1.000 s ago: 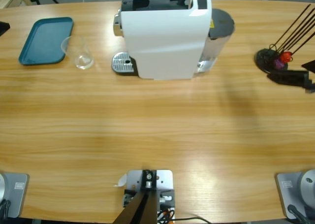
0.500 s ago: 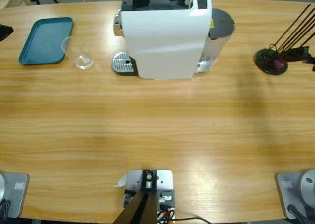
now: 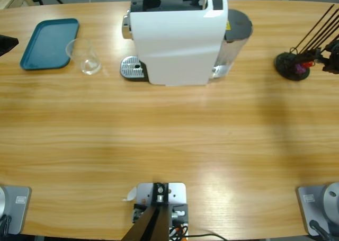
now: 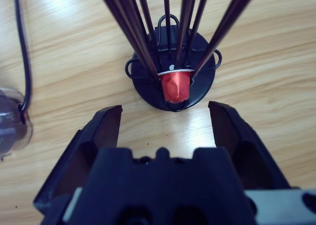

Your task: Pour coffee

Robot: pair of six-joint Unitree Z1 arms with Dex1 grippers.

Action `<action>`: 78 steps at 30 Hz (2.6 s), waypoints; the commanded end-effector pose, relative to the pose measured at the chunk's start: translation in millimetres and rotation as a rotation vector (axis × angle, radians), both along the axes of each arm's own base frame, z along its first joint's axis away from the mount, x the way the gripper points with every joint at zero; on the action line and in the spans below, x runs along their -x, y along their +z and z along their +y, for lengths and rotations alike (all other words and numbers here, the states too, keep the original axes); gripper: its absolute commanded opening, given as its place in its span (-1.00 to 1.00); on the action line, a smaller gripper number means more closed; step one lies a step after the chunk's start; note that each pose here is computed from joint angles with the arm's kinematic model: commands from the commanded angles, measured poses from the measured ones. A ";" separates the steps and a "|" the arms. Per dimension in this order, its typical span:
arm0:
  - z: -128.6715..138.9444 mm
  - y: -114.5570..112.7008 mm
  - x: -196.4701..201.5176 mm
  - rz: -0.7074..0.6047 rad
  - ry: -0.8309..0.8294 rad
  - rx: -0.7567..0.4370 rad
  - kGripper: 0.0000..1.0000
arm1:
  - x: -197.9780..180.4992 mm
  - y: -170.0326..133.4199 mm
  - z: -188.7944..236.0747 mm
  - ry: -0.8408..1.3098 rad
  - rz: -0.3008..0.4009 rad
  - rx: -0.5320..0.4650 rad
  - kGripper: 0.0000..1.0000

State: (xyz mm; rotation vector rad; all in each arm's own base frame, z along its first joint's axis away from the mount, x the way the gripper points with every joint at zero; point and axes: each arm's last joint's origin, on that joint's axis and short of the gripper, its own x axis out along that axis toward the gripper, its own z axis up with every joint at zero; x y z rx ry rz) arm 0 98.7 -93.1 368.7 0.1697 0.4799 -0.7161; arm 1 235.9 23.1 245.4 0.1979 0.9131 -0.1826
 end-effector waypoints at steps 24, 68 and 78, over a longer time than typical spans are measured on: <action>-6.0 -16.8 -3.5 0.063 -0.006 -0.041 0.96 | -6.7 -24.9 -10.3 -0.058 0.040 0.056 -0.33; -4.7 -9.3 -2.2 0.035 -0.006 -0.014 0.96 | 16.8 51.7 3.2 0.025 -0.019 0.041 0.56; -3.8 -15.8 -1.1 0.049 -0.008 -0.027 0.96 | 12.1 4.3 2.4 -0.058 -0.012 0.019 0.44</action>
